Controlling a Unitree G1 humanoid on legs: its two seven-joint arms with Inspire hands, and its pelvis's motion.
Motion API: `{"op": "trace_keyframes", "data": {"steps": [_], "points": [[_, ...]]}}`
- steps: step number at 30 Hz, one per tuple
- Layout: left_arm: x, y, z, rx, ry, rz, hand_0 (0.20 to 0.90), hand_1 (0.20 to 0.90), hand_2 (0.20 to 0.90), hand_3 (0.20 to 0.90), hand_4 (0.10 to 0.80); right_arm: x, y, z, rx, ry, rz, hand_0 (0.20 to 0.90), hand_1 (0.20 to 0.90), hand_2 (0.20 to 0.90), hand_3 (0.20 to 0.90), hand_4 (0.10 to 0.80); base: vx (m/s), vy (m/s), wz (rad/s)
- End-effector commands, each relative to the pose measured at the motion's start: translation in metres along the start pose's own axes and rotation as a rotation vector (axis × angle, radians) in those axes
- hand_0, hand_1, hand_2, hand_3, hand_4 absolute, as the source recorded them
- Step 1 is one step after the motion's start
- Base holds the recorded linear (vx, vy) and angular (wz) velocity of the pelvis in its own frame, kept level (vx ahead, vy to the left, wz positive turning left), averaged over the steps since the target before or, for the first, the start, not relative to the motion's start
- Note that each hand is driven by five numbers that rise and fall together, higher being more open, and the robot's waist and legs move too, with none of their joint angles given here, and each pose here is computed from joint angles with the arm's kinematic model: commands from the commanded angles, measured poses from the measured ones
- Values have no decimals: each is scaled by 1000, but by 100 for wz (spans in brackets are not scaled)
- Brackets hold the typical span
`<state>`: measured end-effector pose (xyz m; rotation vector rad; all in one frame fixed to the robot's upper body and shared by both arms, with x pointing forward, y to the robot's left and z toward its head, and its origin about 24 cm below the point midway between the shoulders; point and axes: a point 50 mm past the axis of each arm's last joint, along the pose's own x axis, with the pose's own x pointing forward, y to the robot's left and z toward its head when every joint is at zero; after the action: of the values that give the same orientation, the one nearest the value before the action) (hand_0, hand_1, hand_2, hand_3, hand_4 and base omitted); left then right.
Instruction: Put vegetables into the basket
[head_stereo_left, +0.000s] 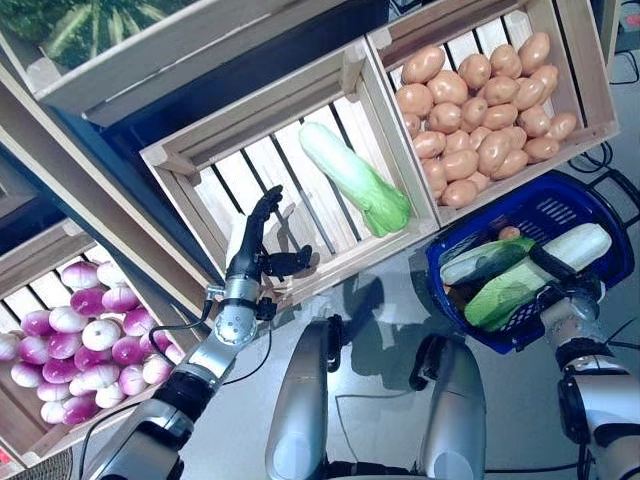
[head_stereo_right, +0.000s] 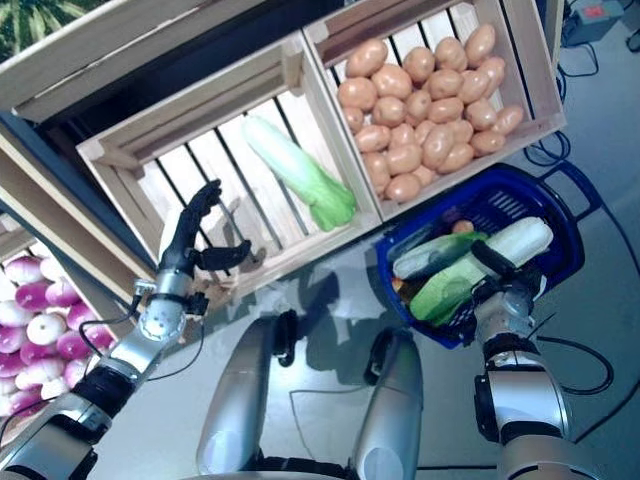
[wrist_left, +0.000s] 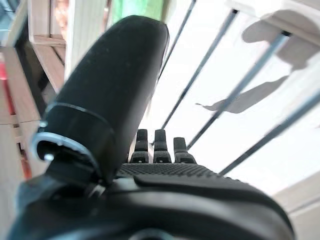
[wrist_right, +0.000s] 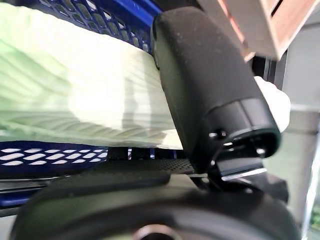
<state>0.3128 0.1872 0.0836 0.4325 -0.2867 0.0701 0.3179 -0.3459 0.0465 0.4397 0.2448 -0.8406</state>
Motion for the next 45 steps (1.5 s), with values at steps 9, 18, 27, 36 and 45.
{"op": "trace_keyframes", "data": {"steps": [9, 18, 27, 36, 45], "points": [[31, 27, 96, 70, -527, 113, 900, 900, 900, 900, 800, 7, -10, 36, 185, -27, -25, 900, 900, 900, 900, 800, -9, 0, 1], [41, 57, 127, 311, -683, 200, 900, 900, 900, 900, 800, 8, -17, 40, -27, -54, 38, 900, 900, 900, 900, 800, 16, -9, -2], [70, 86, 131, 711, -629, 225, 900, 900, 900, 900, 800, 0, 16, 75, -144, -256, 155, 900, 900, 900, 900, 800, 24, 24, -8], [84, 120, 95, 1070, -386, 244, 900, 900, 900, 900, 800, -40, 83, 83, -277, -469, 499, 900, 900, 900, 900, 800, -17, 147, -21], [85, 150, 66, 1176, -146, 294, 900, 900, 900, 900, 800, -105, 119, 90, -75, -663, 844, 900, 900, 900, 900, 800, -43, 112, -15]]}}
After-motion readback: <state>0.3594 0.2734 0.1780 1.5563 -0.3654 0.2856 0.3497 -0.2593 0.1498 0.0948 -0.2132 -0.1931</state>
